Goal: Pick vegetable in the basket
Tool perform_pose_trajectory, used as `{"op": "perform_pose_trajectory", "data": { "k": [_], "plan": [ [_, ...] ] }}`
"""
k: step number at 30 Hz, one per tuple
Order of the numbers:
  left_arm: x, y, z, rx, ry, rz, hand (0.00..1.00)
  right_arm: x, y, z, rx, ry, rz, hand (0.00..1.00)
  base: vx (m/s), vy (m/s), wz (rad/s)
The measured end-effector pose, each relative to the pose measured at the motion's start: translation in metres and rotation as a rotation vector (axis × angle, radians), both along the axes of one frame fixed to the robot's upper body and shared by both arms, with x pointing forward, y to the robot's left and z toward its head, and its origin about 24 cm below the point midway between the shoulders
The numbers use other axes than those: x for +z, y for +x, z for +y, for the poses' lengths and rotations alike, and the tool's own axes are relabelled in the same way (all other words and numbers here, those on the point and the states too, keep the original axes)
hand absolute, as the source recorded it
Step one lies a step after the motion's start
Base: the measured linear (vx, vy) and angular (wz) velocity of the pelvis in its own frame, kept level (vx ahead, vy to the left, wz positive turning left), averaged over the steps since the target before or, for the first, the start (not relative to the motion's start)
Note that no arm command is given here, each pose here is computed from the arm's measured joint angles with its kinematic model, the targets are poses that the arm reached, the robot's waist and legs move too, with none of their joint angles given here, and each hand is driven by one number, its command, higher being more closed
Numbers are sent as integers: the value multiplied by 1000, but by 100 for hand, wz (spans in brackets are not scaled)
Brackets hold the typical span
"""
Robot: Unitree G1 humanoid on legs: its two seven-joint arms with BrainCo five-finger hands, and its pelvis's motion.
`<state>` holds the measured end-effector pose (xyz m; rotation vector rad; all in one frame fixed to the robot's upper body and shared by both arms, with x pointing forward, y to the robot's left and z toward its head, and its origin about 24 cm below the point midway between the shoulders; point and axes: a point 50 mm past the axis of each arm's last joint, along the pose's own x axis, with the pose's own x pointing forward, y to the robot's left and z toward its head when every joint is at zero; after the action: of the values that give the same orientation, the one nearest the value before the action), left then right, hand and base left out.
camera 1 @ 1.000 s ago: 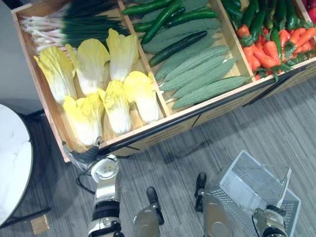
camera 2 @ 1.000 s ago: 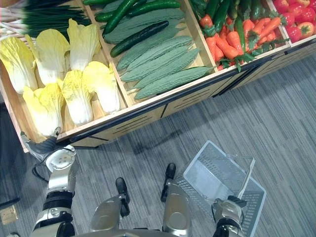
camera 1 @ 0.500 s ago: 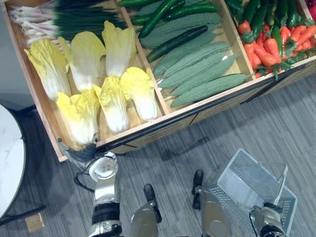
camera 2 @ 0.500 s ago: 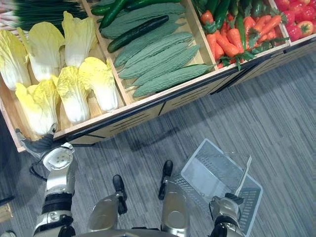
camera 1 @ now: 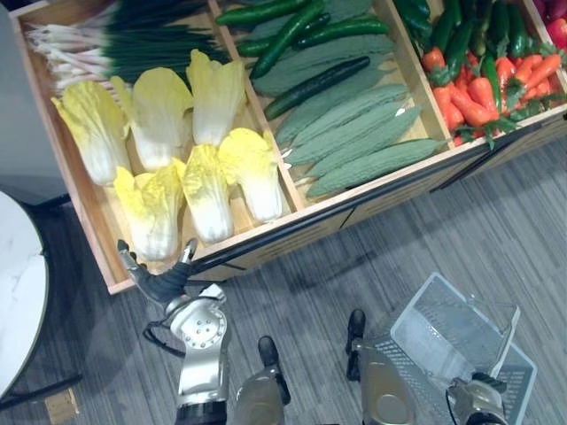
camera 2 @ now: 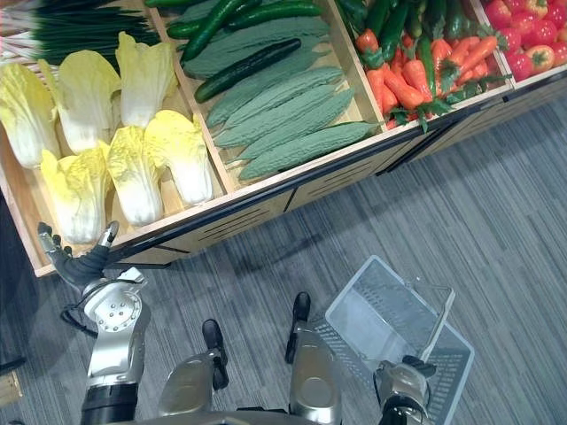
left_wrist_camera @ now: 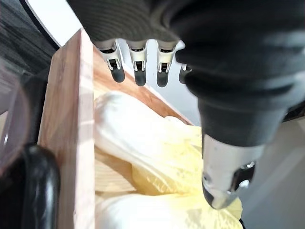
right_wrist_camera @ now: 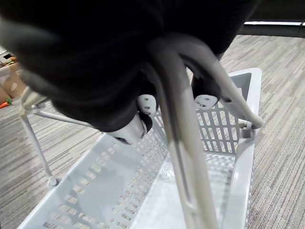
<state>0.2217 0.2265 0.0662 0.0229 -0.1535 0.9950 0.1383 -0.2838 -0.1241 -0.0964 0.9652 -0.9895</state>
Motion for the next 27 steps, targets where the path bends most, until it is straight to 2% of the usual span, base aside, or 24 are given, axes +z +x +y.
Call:
{"op": "perform_pose_trajectory", "data": {
  "k": [14, 21, 27],
  "plan": [
    [18, -1, -2, 3, 98, -50, 0, 2, -11, -13, 48, -73, 53, 100, 3, 2, 3],
    [-9, 17, 30, 78, 147, 161, 0, 3, -8, -12, 85, -91, 56, 100, 4, 0, -2],
    [-26, 22, 41, 78, 158, 302, 0, 6, -4, -12, 102, -101, 43, 100, 23, 0, -5]
  ]
}}
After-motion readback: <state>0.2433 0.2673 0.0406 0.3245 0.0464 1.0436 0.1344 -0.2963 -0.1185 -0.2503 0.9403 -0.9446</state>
